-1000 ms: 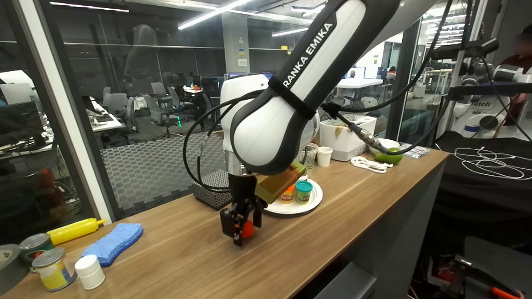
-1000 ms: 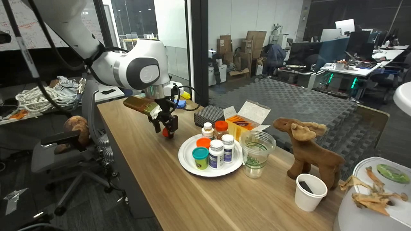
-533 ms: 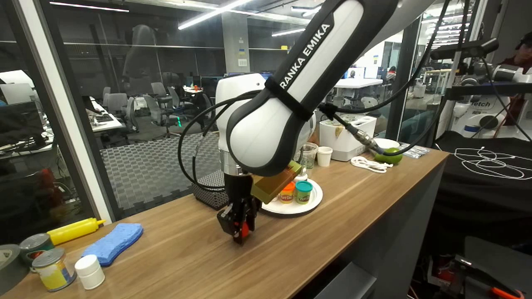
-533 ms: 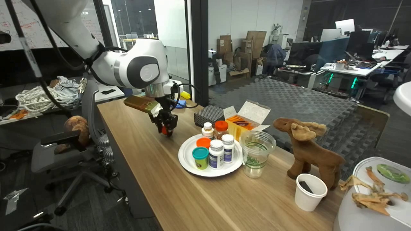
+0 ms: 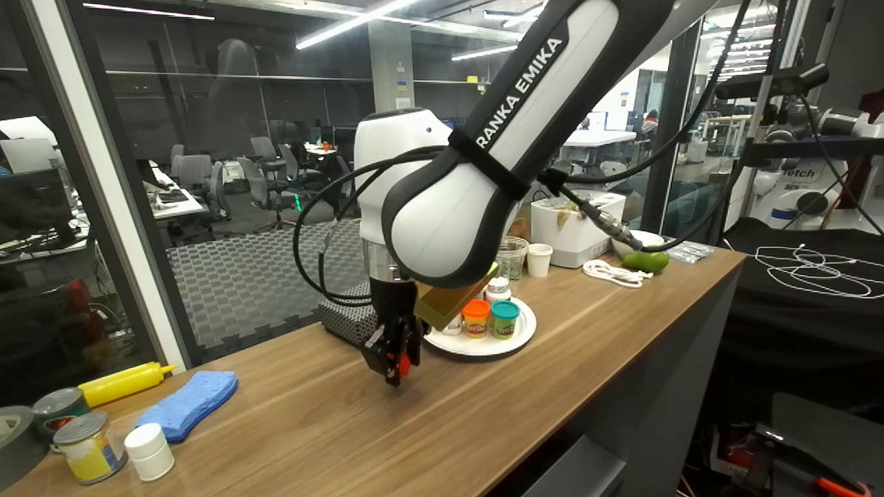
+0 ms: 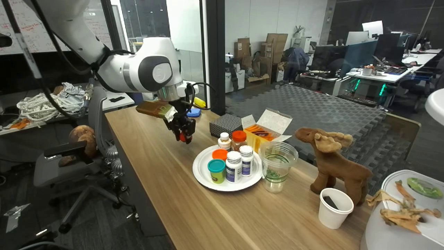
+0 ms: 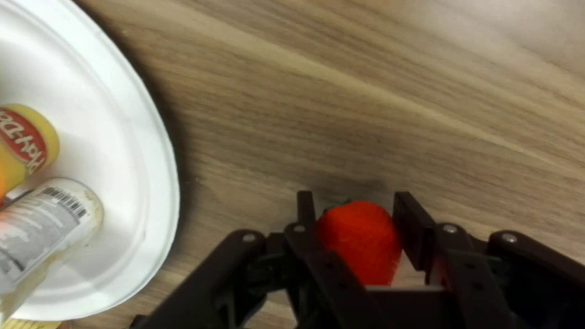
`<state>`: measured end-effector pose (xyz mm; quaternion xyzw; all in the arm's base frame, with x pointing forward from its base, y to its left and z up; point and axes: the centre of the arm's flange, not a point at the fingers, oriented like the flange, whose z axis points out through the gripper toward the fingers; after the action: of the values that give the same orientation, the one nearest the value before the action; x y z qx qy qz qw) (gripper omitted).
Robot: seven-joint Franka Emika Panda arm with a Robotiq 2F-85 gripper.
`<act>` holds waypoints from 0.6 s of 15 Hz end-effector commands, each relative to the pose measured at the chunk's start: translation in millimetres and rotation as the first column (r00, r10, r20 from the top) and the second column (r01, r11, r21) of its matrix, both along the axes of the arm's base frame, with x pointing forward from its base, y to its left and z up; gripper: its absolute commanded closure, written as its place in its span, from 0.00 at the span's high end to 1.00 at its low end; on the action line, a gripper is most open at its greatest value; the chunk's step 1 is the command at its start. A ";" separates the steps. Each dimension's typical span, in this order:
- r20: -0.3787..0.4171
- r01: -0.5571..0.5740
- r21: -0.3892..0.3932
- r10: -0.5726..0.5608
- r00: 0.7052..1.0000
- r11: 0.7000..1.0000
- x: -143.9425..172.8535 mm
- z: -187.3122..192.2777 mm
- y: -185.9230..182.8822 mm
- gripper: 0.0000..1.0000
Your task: Put three bottles on the white plate then stack clear cups together then put the rest of the bottles on the white plate
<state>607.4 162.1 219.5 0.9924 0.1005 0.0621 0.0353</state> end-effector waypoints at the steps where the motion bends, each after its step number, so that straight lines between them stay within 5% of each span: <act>1: 0.078 0.041 -0.051 -0.037 0.996 0.998 -18.1 43.6 -11.2 0.24; 9: 0.052 0.148 -0.105 -0.144 0.988 0.983 -54.9 60.9 -59.7 0.24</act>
<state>576.8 113.0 275.7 0.9911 0.0463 0.0859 0.0909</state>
